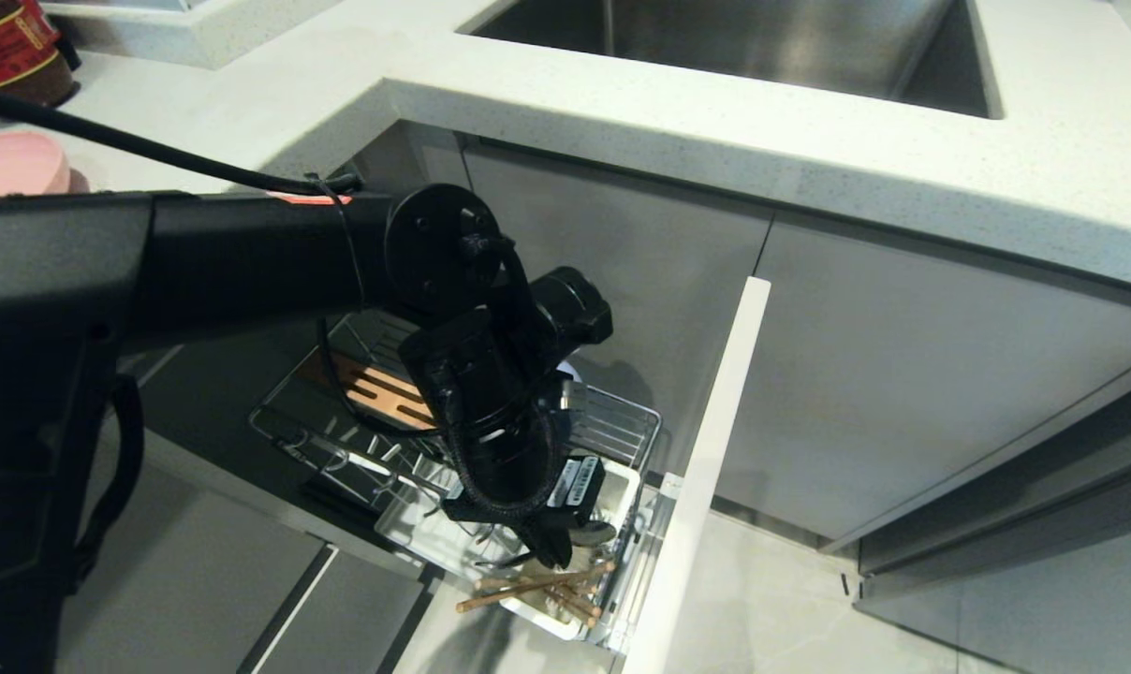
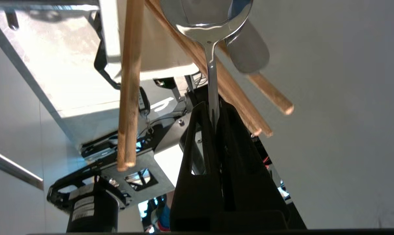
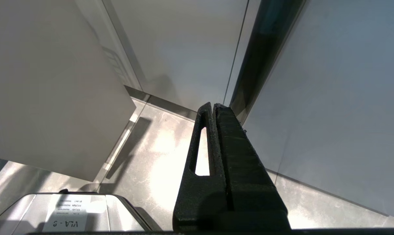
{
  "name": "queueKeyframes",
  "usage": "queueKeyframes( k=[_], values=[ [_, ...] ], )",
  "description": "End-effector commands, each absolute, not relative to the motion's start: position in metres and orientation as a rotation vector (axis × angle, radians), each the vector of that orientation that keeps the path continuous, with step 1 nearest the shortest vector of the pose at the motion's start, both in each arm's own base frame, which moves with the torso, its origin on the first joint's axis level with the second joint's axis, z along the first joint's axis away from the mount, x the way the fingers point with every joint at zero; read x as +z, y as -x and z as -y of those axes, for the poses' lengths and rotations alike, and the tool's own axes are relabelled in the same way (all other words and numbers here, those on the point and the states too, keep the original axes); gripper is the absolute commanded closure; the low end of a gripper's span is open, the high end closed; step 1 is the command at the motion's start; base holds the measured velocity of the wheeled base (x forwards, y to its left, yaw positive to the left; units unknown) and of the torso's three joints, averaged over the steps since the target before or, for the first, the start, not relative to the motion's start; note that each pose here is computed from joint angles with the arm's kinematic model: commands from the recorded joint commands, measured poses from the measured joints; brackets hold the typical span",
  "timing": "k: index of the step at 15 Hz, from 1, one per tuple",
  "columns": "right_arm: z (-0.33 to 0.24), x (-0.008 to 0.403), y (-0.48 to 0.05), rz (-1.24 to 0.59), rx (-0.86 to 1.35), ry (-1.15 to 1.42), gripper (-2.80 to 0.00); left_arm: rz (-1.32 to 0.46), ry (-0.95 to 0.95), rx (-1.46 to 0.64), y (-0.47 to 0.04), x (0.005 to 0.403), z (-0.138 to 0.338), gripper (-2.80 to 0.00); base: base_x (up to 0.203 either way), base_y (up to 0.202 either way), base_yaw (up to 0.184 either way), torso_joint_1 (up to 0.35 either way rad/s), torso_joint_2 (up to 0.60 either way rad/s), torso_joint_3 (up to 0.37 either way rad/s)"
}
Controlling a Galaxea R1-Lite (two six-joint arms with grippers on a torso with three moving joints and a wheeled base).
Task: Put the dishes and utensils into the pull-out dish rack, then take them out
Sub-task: Pick up the spoon and place it in the cupboard
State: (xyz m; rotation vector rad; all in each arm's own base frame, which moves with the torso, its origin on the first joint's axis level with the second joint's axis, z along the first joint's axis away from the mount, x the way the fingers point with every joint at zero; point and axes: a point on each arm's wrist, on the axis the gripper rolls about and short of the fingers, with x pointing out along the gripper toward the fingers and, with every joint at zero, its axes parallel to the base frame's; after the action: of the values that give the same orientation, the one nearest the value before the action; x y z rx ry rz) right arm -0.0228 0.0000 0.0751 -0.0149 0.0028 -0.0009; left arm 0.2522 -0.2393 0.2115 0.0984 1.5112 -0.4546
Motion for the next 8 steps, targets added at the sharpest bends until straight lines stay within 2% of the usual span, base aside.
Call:
queueKeyframes(
  k=[1, 8],
  values=[
    [0.0, 0.075, 0.023, -0.003, -0.001, 0.015, 0.0, -1.523, -0.096, -0.442, -0.255, 0.209, 0.238, 0.0, 0.0, 0.0, 0.0, 0.0, 0.0, 0.0],
    [0.0, 0.075, 0.023, -0.003, -0.002, 0.015, 0.0, -1.523, -0.086, -0.427, -0.266, 0.2, 0.24, 0.0, 0.0, 0.0, 0.0, 0.0, 0.0, 0.0]
  ],
)
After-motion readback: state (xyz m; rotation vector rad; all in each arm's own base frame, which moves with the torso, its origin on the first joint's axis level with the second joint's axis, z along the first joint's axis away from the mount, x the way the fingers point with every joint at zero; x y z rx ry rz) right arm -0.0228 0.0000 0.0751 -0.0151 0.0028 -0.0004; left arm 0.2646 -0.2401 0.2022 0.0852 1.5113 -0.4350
